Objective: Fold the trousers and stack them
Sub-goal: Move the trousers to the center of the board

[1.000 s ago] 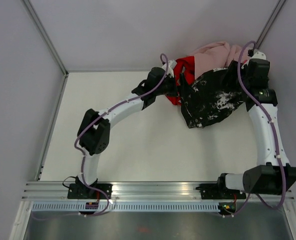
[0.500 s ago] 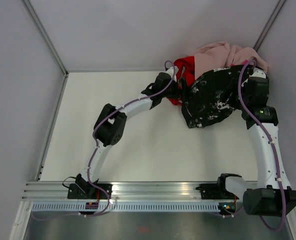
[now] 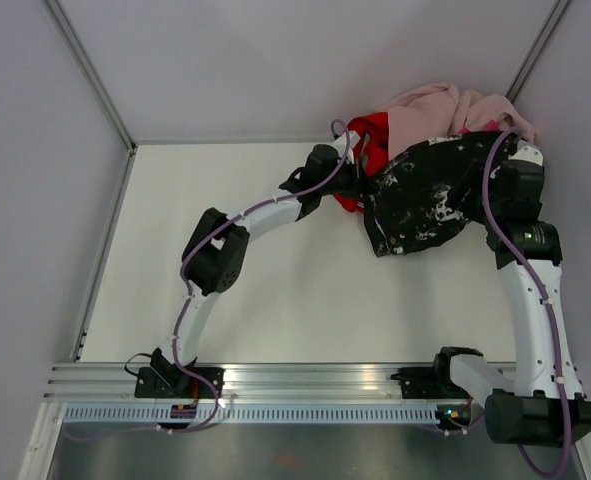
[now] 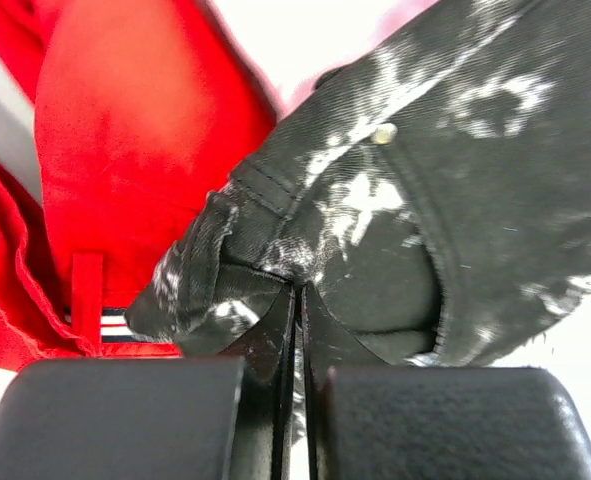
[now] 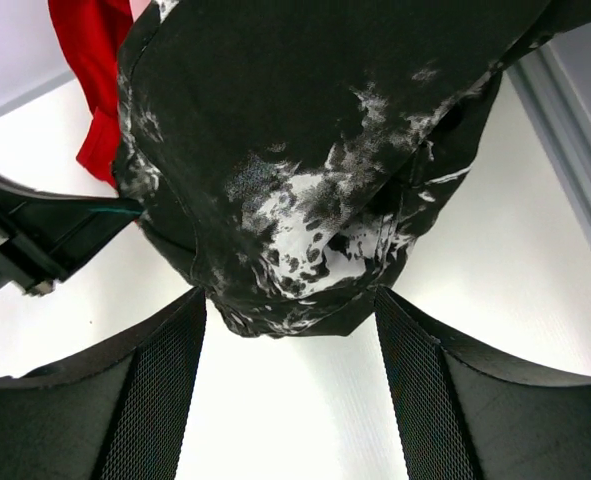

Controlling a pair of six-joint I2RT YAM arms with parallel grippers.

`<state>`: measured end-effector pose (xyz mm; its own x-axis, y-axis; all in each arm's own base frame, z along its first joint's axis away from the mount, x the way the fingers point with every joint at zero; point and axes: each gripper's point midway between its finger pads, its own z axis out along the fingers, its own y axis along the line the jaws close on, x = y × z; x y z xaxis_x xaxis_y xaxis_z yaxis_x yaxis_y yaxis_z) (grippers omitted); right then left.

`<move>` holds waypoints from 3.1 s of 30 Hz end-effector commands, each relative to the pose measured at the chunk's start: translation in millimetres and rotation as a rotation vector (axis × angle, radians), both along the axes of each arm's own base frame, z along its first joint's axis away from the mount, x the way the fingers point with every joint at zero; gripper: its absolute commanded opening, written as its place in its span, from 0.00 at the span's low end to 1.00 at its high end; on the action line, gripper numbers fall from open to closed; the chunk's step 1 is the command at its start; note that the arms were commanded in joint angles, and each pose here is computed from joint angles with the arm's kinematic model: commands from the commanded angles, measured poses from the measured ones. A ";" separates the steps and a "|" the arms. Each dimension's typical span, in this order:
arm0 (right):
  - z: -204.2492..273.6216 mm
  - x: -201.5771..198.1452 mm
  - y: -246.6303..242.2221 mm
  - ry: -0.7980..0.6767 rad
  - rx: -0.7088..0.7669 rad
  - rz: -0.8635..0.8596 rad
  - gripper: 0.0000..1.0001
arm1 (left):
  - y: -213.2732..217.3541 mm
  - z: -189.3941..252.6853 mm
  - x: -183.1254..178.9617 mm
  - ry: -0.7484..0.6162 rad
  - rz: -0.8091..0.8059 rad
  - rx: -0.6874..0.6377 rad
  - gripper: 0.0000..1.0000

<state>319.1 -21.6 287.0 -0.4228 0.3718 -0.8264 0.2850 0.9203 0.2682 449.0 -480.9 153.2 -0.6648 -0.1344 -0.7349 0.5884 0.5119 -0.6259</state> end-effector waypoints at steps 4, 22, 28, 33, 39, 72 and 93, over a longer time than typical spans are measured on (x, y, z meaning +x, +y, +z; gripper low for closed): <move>15.7 -18.3 -22.3 -0.019 -0.026 -0.155 0.75 | 23.5 212.6 -21.0 -0.393 -0.004 -0.178 0.02; 68.4 -23.0 -33.6 -0.152 0.013 -0.272 0.83 | 295.1 618.0 -195.6 -1.008 0.637 -0.563 0.02; 57.7 -7.1 -17.6 -0.150 0.058 -0.185 0.84 | 386.3 598.1 -211.5 -0.984 0.983 -0.338 0.02; 39.2 6.0 -9.2 -0.109 0.069 -0.126 0.87 | 314.5 498.8 -196.6 -0.877 0.597 -0.037 0.06; 30.5 -0.8 -15.0 -0.063 0.062 -0.167 0.89 | 185.1 308.0 -187.1 -0.468 0.028 0.040 0.74; -67.8 -33.1 -13.5 0.116 0.071 -0.192 0.92 | 155.1 -125.3 -167.5 0.428 0.241 0.724 0.02; -43.3 -7.8 -7.4 0.038 0.087 -0.143 0.91 | 513.3 82.2 -176.2 0.226 1.232 0.594 0.02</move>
